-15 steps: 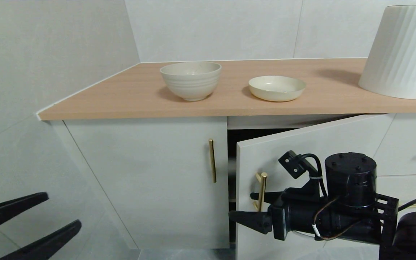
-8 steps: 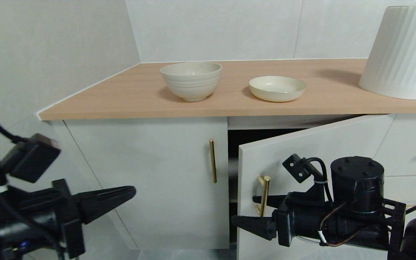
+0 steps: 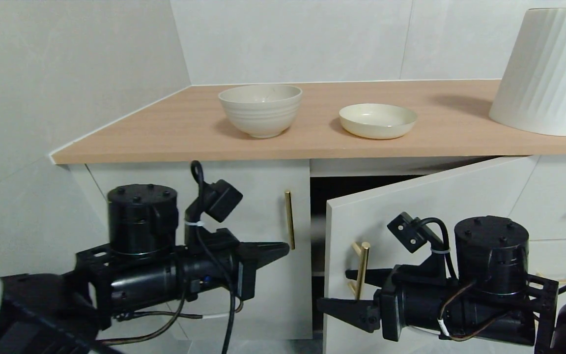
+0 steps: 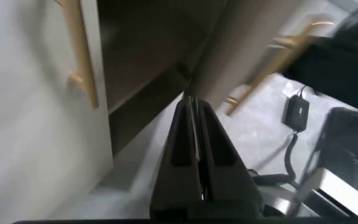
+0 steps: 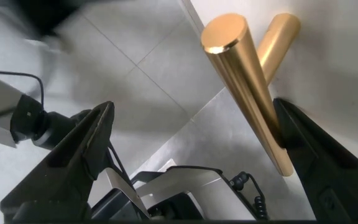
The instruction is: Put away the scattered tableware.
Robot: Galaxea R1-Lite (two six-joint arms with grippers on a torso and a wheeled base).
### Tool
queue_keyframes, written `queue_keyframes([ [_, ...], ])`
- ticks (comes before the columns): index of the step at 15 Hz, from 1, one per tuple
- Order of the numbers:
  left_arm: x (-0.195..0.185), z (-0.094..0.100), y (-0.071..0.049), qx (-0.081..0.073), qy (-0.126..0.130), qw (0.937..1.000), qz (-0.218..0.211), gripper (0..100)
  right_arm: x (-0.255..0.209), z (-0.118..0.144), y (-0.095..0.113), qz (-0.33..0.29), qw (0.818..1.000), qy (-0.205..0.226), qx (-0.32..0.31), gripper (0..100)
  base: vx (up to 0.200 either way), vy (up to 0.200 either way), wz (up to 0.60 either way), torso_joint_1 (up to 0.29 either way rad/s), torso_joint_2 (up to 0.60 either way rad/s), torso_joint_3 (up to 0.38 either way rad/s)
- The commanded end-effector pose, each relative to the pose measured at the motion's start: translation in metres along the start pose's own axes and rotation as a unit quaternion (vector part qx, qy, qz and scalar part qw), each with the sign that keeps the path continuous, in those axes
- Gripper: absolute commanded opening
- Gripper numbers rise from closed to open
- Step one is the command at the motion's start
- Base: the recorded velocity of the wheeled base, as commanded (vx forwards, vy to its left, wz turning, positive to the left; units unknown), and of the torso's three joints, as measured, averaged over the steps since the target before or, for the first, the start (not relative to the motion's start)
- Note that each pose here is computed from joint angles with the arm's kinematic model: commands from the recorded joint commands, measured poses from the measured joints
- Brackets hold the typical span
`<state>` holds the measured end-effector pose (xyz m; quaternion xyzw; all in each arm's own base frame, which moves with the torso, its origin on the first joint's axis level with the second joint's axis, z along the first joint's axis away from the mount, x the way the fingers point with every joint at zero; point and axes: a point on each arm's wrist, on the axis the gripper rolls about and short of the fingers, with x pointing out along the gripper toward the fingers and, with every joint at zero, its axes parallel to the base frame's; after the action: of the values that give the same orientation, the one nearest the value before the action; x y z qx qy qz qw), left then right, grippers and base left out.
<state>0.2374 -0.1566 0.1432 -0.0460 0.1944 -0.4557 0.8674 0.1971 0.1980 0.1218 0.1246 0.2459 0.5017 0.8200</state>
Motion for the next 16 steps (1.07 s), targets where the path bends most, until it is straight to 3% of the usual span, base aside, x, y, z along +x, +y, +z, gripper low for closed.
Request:
queue_keyframes([
  [1, 0.049, -0.015, 0.016, -0.009, 0.024, 0.9996, -0.009, 0, 0.000, -0.002, -0.001, -0.002, 1.000, 0.002, 0.001, 100, 0.000, 0.000, 0.00, 0.000, 0.00, 0.000],
  [2, 0.056, -0.012, 0.018, -0.004, 0.012, 0.9999, -0.011, 0, 0.000, -0.002, -0.001, -0.001, 1.000, -0.001, -0.001, 100, 0.000, 0.000, 0.00, 0.000, 0.00, 0.000],
  [4, 0.069, -0.016, 0.024, -0.007, 0.017, 0.9998, -0.011, 0, 0.000, -0.002, -0.001, -0.001, 1.000, -0.002, 0.000, 100, 0.000, 0.000, 0.00, 0.000, 0.00, 0.000],
  [6, 0.076, -0.014, 0.022, -0.003, 0.013, 0.9998, -0.017, 0, 0.000, -0.002, -0.001, 0.000, 1.000, -0.003, -0.001, 100, 0.000, 0.000, 0.00, 0.000, 0.00, 0.000],
  [7, 0.082, -0.008, 0.018, 0.000, 0.005, 0.9997, -0.025, 0, 0.000, -0.002, -0.001, 0.000, 1.000, -0.003, -0.001, 100, 0.000, 0.000, 0.00, 0.000, 0.00, 0.000],
  [12, 0.099, -0.002, 0.005, -0.020, -0.033, 0.9979, -0.052, 0, -0.001, -0.002, -0.004, -0.006, 1.000, -0.003, 0.002, 100, 0.000, 0.000, 0.00, 0.000, 0.00, 0.000],
  [16, 0.099, -0.005, -0.004, -0.023, -0.030, 0.9973, -0.063, 0, -0.005, 0.000, -0.002, -0.006, 1.000, -0.008, 0.001, 100, 0.000, 0.000, 0.00, 0.000, 0.00, 0.000],
])
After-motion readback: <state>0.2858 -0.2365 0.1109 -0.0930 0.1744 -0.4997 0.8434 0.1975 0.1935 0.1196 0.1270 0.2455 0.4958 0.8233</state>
